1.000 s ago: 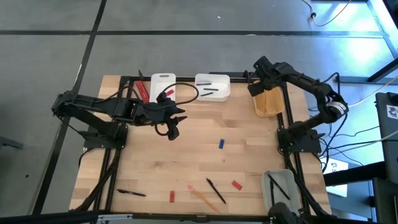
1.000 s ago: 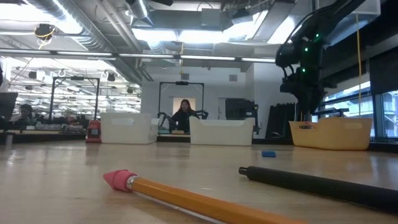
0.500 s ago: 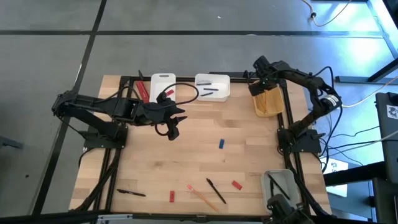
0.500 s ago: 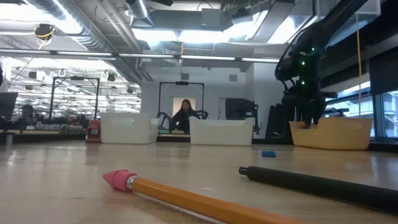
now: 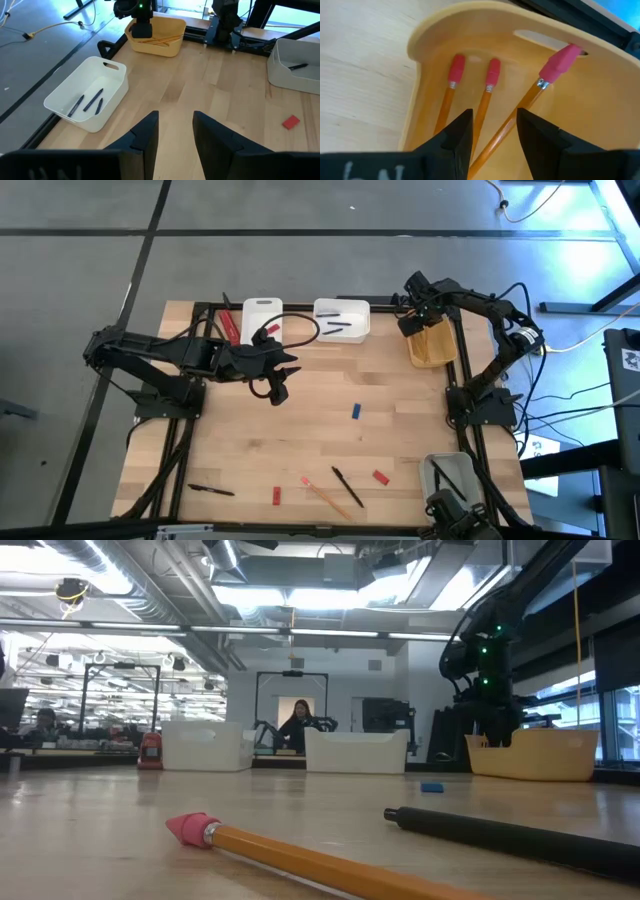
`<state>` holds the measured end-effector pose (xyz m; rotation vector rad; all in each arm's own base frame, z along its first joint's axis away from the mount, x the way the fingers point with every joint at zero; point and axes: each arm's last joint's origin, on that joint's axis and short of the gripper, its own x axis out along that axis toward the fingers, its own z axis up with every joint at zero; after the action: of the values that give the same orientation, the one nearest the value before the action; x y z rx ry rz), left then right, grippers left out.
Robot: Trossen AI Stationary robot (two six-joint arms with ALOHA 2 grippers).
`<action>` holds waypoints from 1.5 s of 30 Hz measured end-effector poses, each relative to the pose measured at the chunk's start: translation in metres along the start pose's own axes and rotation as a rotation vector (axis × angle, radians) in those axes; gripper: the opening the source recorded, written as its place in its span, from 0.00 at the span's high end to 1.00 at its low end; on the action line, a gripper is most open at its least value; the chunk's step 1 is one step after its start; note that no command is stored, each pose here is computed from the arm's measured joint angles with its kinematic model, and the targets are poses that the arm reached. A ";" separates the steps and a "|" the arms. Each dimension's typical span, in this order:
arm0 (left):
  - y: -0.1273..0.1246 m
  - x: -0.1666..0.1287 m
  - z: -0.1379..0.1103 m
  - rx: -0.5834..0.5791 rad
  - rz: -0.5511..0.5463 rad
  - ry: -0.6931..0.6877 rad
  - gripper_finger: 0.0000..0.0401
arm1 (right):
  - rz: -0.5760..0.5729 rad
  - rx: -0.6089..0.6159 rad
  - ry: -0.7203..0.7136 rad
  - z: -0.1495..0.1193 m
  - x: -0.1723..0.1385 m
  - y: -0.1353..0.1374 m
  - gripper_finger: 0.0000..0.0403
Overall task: Sort crayons/erasers/pens/pencils in bins
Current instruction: Put the yellow pencil into the yellow bin, then put the blue eraser into the left white bin
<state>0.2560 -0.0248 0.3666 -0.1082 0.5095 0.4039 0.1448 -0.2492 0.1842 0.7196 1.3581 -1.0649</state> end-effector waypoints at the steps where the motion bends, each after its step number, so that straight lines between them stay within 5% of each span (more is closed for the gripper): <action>1: 0.000 0.000 0.000 0.000 0.000 0.000 0.72 | 0.001 0.001 0.000 0.000 0.000 0.000 0.62; 14: 0.000 0.000 0.000 0.000 0.000 0.000 0.72 | 0.009 -0.006 -0.016 0.000 -0.003 -0.005 0.62; 27: 0.000 0.000 0.000 0.000 0.000 0.000 0.72 | 0.017 -0.067 -0.285 -0.034 -0.085 -0.009 0.62; 34: 0.000 0.000 0.000 0.000 0.000 0.000 0.72 | 0.217 -0.143 -0.430 -0.086 -0.138 0.013 0.62; 40: 0.000 0.000 0.000 0.000 -0.001 0.000 0.72 | 0.533 -0.427 -0.564 -0.129 -0.174 0.035 0.62; 45: 0.000 0.000 -0.001 0.006 0.000 0.011 0.72 | 0.613 -0.664 -0.606 -0.155 -0.186 0.055 0.62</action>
<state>0.2554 -0.0251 0.3656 -0.1049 0.5212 0.4021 0.1499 -0.0543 0.3371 0.2386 0.7913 -0.2549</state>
